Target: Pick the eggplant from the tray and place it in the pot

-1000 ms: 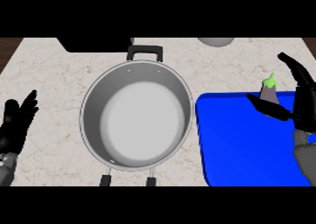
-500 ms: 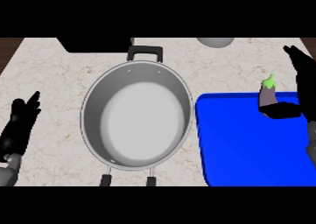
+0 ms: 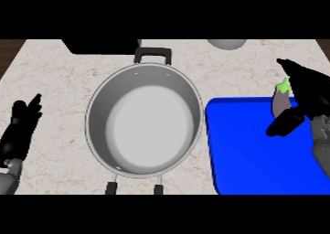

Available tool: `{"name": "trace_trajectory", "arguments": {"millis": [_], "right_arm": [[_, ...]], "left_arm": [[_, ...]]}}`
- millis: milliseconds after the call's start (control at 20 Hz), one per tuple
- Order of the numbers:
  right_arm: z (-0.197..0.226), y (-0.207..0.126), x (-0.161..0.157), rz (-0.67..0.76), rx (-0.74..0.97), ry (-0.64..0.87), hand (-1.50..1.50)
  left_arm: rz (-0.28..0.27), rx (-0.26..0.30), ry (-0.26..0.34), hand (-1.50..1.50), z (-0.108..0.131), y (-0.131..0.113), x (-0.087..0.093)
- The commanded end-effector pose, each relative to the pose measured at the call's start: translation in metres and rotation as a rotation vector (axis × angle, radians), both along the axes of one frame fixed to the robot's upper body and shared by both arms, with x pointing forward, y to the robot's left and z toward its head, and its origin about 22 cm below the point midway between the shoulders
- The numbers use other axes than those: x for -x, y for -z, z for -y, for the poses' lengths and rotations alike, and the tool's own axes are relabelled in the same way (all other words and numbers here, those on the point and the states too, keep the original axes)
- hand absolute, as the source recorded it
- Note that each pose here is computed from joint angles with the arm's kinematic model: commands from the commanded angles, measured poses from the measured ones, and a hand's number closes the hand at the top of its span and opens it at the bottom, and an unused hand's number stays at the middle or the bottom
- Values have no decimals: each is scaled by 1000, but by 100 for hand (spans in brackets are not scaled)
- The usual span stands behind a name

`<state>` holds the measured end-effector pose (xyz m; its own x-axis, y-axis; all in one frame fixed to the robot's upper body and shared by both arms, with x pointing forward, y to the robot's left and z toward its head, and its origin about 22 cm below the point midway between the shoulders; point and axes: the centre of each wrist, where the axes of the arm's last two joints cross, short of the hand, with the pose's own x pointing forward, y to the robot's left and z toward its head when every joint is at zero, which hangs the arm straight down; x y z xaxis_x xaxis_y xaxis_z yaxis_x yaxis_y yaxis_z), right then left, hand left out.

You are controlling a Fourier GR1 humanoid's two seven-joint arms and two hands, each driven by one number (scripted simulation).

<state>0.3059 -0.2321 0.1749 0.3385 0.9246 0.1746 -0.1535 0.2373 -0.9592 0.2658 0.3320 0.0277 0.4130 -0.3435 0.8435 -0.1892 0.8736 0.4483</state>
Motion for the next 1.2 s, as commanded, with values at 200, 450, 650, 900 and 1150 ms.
{"name": "trace_trajectory", "arguments": {"millis": [200,450,650,900,1150], "right_arm": [[-16,-2,-14,-127,55,117,-150],[11,16,-21,-146,38,145,-150],[31,42,-21,-166,44,161,-150],[34,63,-40,-169,44,151,-150],[19,76,-38,-127,55,134,-150]], "left_arm": [[7,2,13,0,-5,5,-9],[-5,8,-6,0,2,12,-2],[-9,8,14,0,11,-1,0],[6,0,4,0,1,4,1],[12,17,9,0,5,22,3]]}}
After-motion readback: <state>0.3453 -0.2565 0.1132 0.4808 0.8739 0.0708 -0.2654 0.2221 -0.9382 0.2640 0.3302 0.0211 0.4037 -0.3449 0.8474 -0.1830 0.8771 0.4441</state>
